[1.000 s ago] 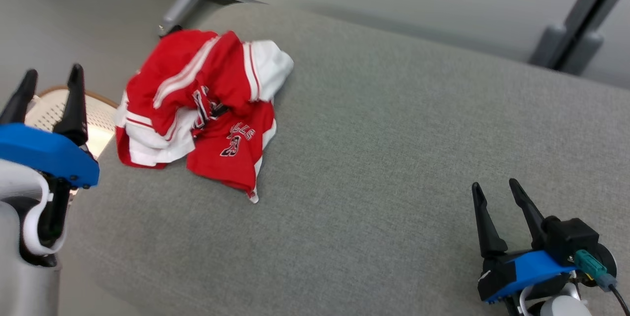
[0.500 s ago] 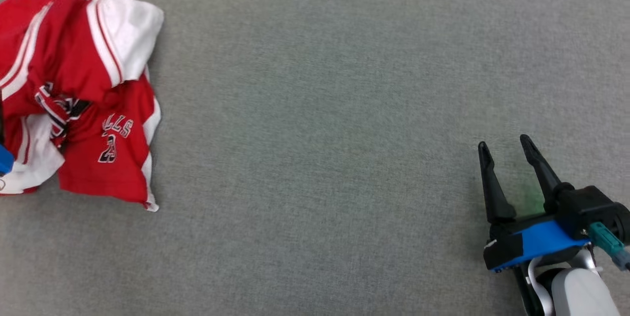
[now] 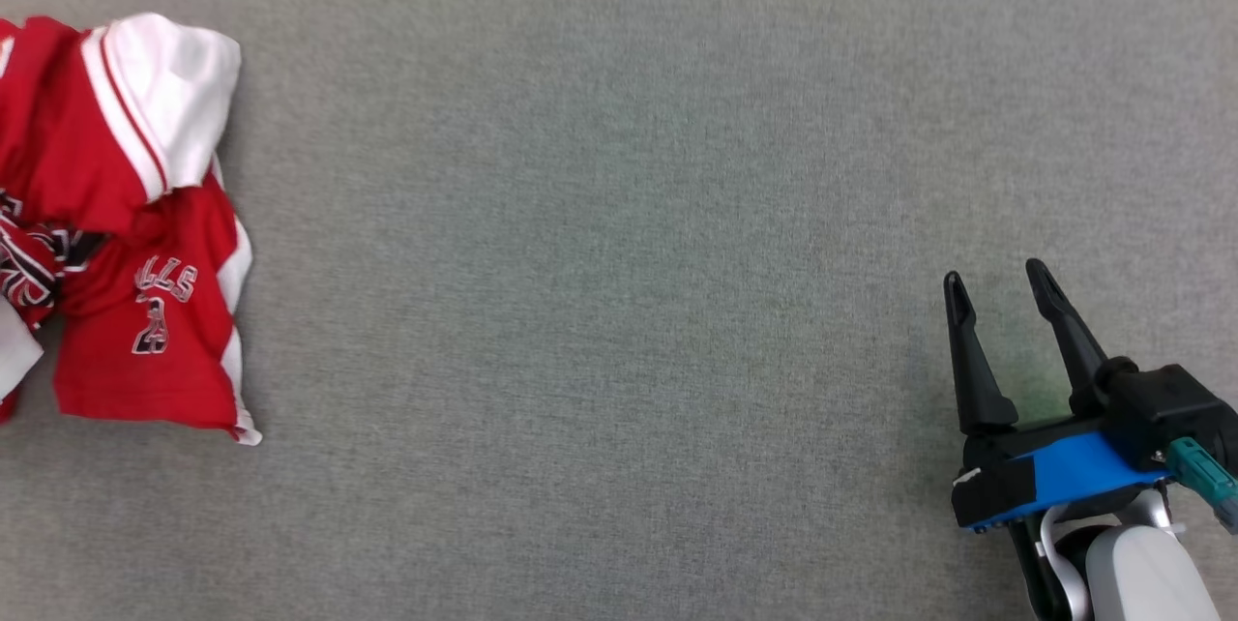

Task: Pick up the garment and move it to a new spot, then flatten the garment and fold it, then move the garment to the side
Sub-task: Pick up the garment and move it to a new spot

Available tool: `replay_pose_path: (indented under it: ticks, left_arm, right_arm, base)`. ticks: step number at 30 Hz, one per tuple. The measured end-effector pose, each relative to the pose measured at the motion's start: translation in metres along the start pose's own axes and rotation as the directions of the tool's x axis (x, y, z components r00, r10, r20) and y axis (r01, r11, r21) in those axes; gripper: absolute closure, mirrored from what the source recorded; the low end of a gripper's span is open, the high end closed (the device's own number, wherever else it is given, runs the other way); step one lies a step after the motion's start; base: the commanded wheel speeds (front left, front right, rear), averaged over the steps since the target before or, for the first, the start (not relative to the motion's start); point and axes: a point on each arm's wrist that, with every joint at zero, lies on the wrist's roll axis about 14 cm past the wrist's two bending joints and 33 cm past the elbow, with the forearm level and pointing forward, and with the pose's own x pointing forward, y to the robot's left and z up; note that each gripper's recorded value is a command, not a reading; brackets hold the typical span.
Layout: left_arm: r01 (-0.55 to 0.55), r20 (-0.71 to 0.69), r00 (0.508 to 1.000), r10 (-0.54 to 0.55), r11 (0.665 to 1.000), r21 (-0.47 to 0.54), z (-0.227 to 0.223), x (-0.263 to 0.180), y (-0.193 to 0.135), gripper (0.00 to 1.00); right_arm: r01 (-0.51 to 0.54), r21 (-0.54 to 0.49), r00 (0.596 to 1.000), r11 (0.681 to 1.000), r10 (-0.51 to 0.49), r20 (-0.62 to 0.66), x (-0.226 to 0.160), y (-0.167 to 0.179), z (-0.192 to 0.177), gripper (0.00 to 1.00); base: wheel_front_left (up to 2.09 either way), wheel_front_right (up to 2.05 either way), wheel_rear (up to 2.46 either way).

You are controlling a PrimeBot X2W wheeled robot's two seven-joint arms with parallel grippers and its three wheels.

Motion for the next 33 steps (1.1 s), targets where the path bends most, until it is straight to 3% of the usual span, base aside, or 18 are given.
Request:
replay_pose_path:
  ticks: [4,8,13,18,22,29,33]
  left_arm:
    - [0.015,0.163,0.986,-0.026,0.998,0.068,0.05,-0.027,0.002,1.0]
    - [0.056,0.328,0.939,-0.104,0.987,0.152,0.11,-0.069,-0.012,1.0]
    - [0.109,0.498,0.835,-0.232,0.959,0.264,0.177,-0.138,-0.043,1.0]
    - [0.184,0.596,0.697,-0.399,0.903,0.389,0.219,-0.206,-0.102,1.0]
    - [0.261,0.603,0.566,-0.562,0.816,0.516,0.23,-0.254,-0.166,1.0]
    - [0.403,0.516,0.332,-0.79,0.613,0.679,0.216,-0.318,-0.275,1.0]
    - [0.473,0.424,0.273,-0.863,0.504,0.722,0.193,-0.321,-0.323,1.0]
  right_arm:
    - [-0.01,0.015,0.999,1.0,0.01,0.045,-0.005,0.006,0.016,0.0]
    - [-0.026,0.043,0.995,0.999,0.022,0.096,-0.014,0.014,0.033,0.0]
    - [-0.023,0.069,0.989,0.997,0.012,0.147,-0.035,0.016,0.049,0.0]
    - [0.001,0.073,0.982,0.997,-0.015,0.191,-0.056,0.01,0.063,0.0]
    - [0.056,0.083,0.973,0.995,-0.073,0.217,-0.076,-0.007,0.07,0.0]
    - [0.143,0.105,0.96,0.984,-0.164,0.225,-0.106,-0.033,0.069,0.0]
    - [0.189,0.132,0.95,0.973,-0.216,0.226,-0.121,-0.046,0.067,0.0]
  base:
    - [0.0,0.0,0.0]
    - [0.0,0.0,0.0]
    - [0.0,0.0,0.0]
    - [0.0,0.0,0.0]
    - [0.0,0.0,0.0]
    - [0.0,0.0,0.0]
    - [0.0,0.0,0.0]
